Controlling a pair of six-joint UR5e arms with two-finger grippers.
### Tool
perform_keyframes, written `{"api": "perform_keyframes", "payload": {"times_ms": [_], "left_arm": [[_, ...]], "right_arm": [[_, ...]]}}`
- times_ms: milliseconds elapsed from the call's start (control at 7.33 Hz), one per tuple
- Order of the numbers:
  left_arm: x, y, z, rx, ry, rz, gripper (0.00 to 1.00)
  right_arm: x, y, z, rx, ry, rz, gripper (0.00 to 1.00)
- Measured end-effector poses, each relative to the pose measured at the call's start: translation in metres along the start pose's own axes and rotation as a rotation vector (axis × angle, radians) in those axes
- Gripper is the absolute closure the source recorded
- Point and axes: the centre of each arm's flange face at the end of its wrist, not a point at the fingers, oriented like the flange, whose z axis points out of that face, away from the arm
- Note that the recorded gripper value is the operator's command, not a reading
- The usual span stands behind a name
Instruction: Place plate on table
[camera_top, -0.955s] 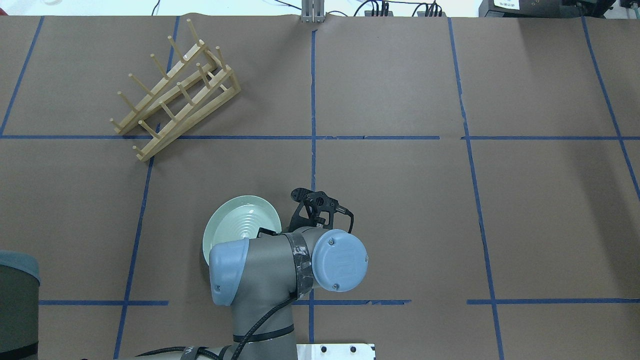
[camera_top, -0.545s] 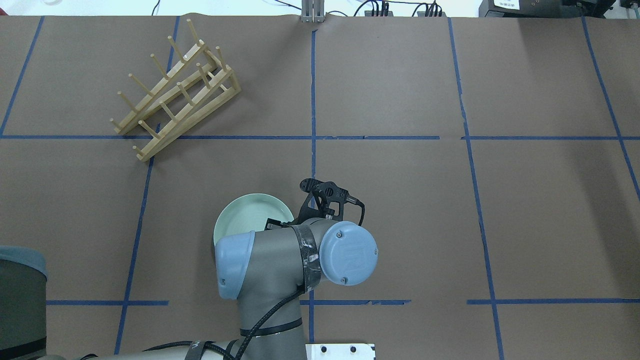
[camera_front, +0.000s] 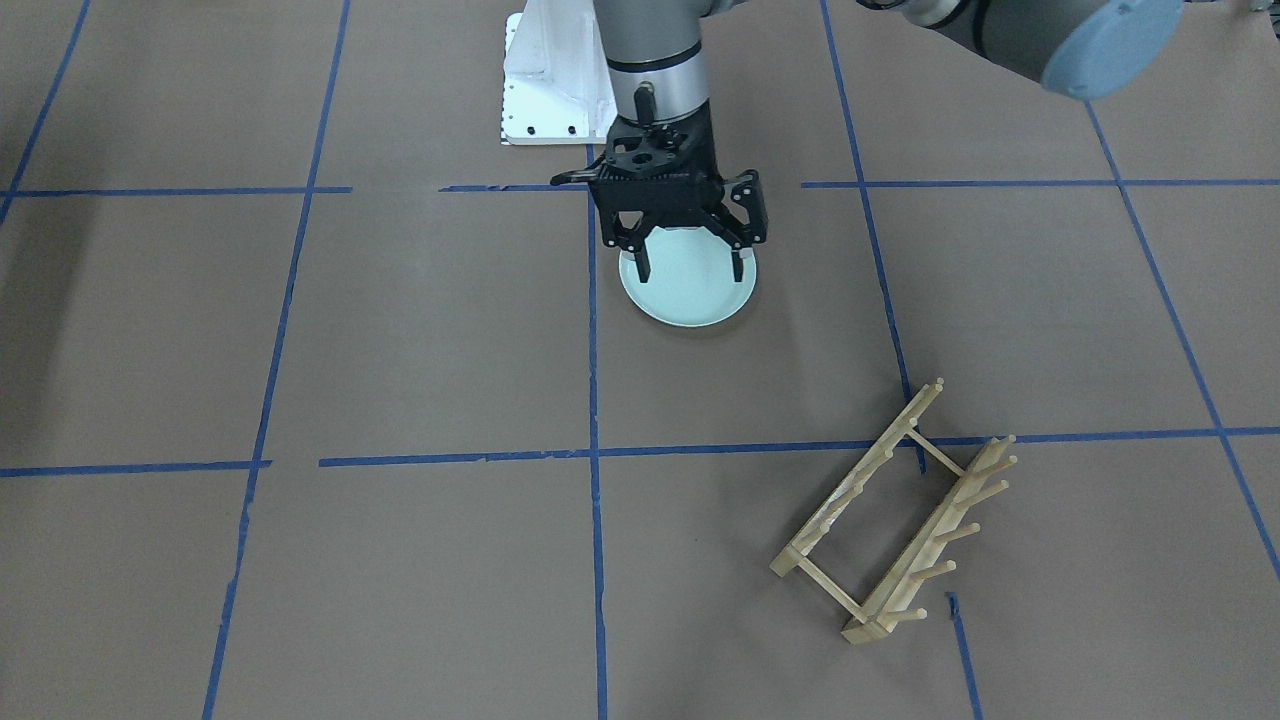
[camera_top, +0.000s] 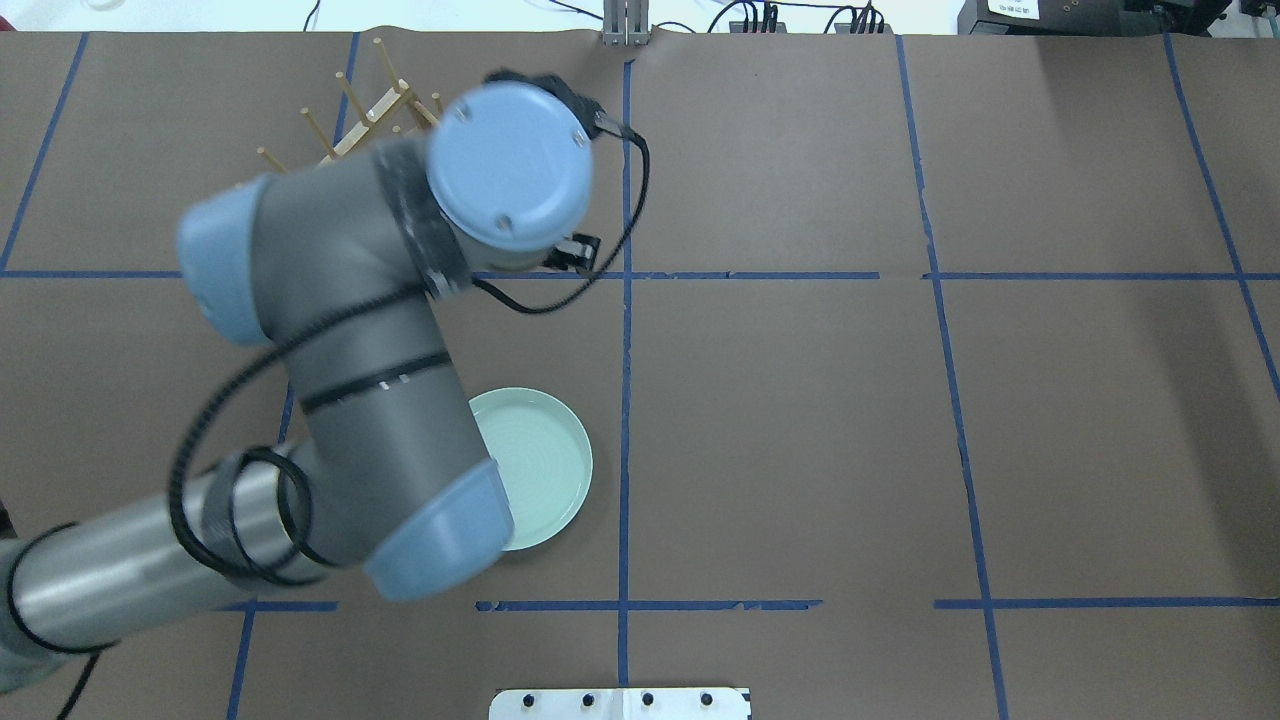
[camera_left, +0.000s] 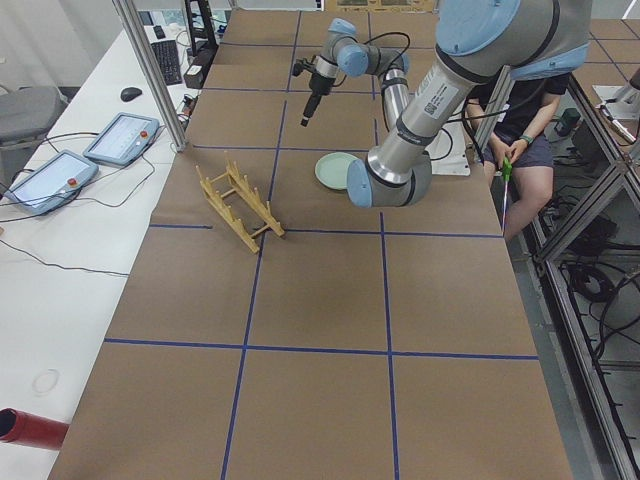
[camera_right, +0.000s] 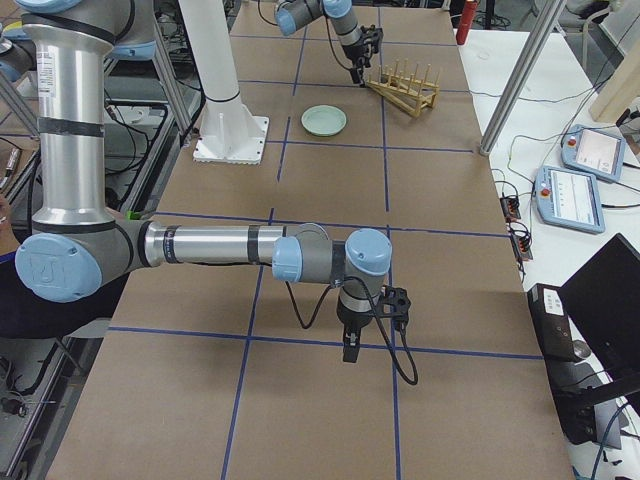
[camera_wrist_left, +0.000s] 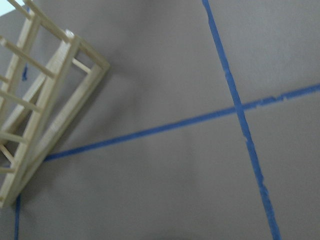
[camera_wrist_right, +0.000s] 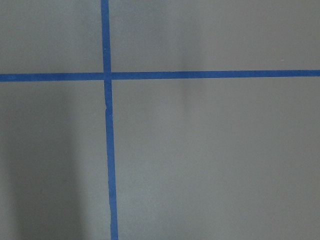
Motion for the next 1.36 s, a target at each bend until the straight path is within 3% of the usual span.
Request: {"api": "perform_keyframes", "payload": {"times_ms": [273, 545, 682, 955, 1364], "left_arm": [[-0.109, -0.049, -0.017, -0.025, 0.056, 0.094, 0.00], [-0.278, -0.066, -0.011, -0.076, 0.135, 0.156, 0.00], [-0.366, -0.048, 0.003, -0.098, 0.165, 0.141, 0.00], [-0.533, 0.024, 0.048, -0.167, 0.161, 0.088, 0.00], [-0.674, 0.150, 0.096, -0.288, 0.188, -0.022, 0.00]], "right_arm": [[0.000, 0.000, 0.000, 0.000, 0.000, 0.000, 0.00], [0.000, 0.000, 0.000, 0.000, 0.000, 0.000, 0.00], [0.000, 0.000, 0.000, 0.000, 0.000, -0.001, 0.00], [0.000, 0.000, 0.000, 0.000, 0.000, -0.001, 0.00], [0.000, 0.000, 0.000, 0.000, 0.000, -0.001, 0.00]]}}
